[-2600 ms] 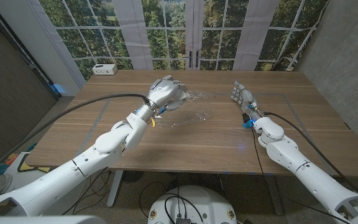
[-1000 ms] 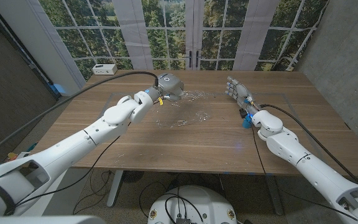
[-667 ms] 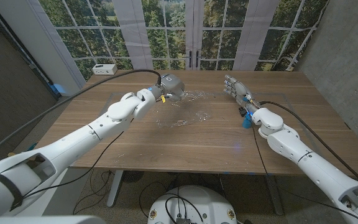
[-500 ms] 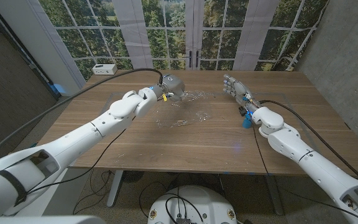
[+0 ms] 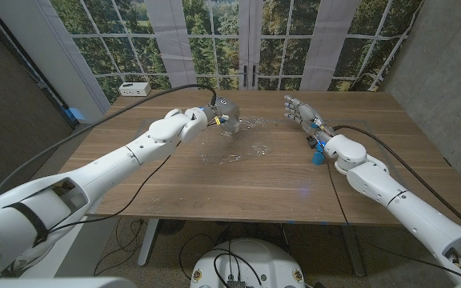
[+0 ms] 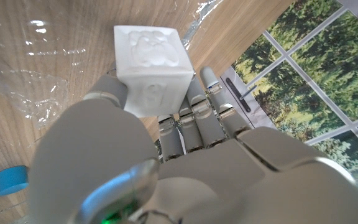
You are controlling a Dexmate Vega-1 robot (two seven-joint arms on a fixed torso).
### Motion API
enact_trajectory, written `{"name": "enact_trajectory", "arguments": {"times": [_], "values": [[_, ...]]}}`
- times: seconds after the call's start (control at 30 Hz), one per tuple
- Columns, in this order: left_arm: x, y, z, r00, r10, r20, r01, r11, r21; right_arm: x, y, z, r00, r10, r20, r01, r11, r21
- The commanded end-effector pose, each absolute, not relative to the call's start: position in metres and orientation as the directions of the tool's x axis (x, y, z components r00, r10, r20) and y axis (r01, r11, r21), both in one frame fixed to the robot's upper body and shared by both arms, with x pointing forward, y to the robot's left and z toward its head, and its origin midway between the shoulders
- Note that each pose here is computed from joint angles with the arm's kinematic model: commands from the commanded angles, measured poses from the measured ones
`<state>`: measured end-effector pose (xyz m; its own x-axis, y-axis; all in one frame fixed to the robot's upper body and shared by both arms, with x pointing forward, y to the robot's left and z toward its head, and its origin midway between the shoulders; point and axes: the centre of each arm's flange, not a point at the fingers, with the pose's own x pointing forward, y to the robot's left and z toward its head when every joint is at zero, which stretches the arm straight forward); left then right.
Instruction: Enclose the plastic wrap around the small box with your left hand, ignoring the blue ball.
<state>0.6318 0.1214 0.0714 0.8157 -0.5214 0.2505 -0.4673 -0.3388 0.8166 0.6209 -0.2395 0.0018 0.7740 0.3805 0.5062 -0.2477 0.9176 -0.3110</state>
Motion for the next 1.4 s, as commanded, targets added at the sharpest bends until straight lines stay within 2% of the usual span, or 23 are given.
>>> {"name": "enact_trajectory", "arguments": {"times": [0.03,0.6,1.4], "values": [[0.649,0.113,0.068,0.846,-0.509,0.160,-0.391,-0.386,0.836,0.619,-0.236,0.007,0.767,0.410,0.494,-0.260,0.902,-0.344],[0.672,0.113,0.066,0.882,-0.469,0.052,-0.274,-0.420,0.865,0.620,-0.236,0.008,0.769,0.404,0.496,-0.256,0.905,-0.341],[0.670,0.119,0.066,0.886,-0.459,0.064,-0.298,-0.460,0.836,0.628,-0.233,0.017,0.767,0.411,0.494,-0.260,0.902,-0.346]]}}
